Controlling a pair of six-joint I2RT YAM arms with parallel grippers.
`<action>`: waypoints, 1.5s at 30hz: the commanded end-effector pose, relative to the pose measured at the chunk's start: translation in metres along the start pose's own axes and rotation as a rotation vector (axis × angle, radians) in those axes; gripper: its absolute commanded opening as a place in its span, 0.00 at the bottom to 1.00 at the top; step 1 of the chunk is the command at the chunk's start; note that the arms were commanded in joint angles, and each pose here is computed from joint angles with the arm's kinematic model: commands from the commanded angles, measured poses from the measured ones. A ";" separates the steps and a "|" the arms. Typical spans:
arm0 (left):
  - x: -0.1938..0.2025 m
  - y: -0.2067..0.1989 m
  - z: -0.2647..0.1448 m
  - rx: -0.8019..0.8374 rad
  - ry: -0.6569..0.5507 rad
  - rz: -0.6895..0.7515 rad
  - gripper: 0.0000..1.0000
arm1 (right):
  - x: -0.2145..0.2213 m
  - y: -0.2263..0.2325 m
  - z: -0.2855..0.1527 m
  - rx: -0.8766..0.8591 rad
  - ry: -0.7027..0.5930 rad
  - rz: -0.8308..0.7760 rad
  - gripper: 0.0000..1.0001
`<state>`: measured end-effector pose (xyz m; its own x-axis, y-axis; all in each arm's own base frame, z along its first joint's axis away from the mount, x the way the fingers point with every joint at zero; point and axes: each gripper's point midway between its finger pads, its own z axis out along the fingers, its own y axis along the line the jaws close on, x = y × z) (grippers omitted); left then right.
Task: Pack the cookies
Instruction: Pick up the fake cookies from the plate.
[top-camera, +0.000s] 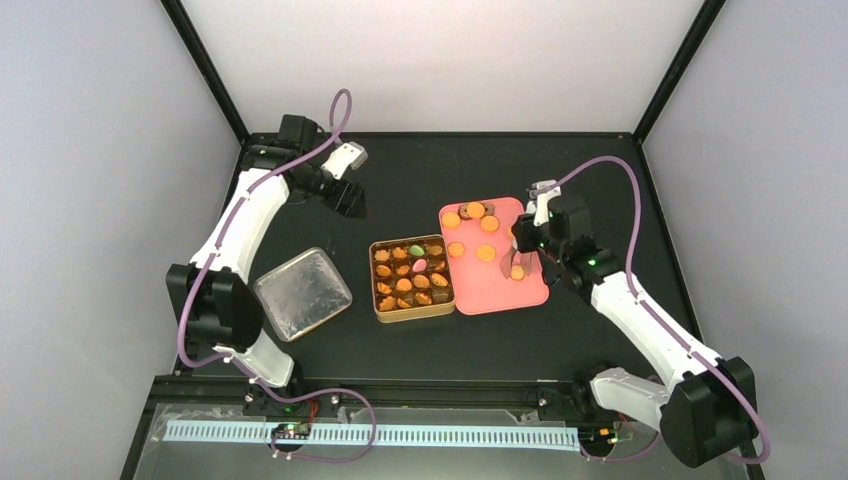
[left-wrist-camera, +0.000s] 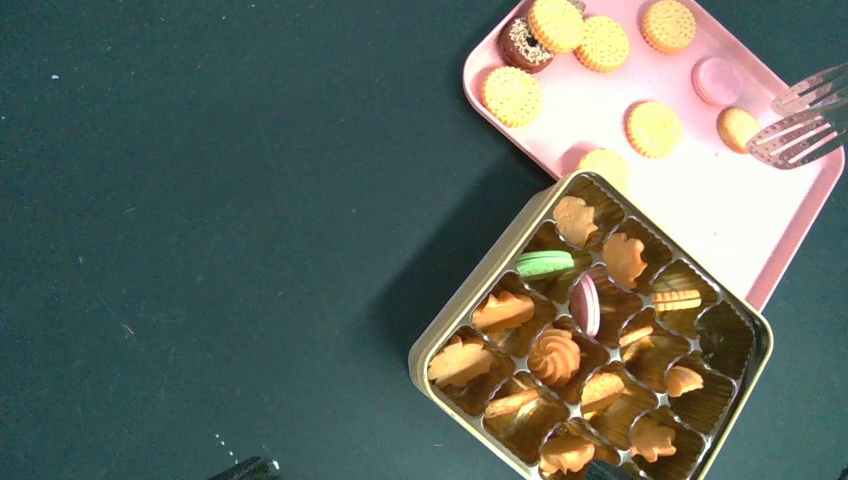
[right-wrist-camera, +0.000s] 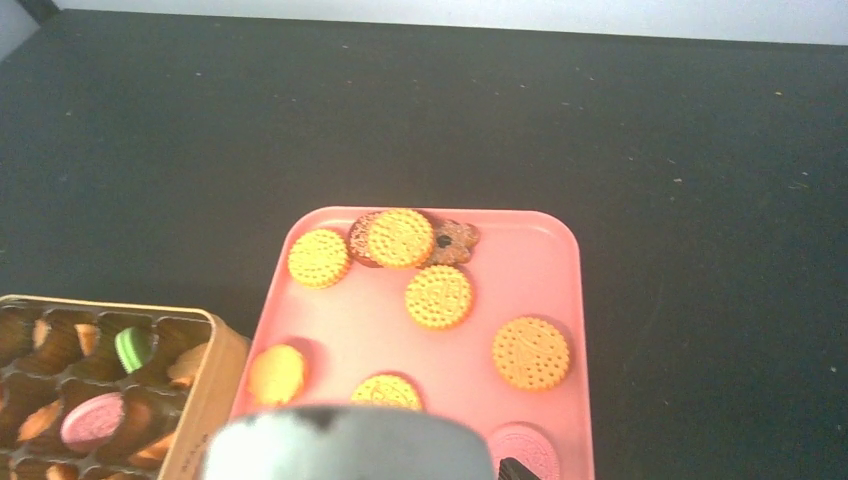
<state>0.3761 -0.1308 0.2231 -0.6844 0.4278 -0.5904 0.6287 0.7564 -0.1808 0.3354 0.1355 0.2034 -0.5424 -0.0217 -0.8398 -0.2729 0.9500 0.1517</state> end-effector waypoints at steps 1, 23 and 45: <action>0.001 0.002 -0.012 -0.026 -0.018 0.021 0.82 | -0.022 -0.013 -0.003 0.075 -0.126 0.019 0.37; 0.002 0.003 -0.009 0.003 -0.030 -0.009 0.80 | 0.015 -0.026 0.007 0.226 -0.110 0.080 0.37; 0.001 0.003 -0.009 0.012 -0.036 -0.018 0.80 | 0.022 -0.016 0.012 0.201 -0.089 0.107 0.22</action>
<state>0.3749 -0.1241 0.2189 -0.6953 0.4101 -0.5902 0.6187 0.7594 -0.2012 0.3345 0.1204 0.1712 -0.4998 0.0790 -0.8625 -0.0523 0.9913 0.1211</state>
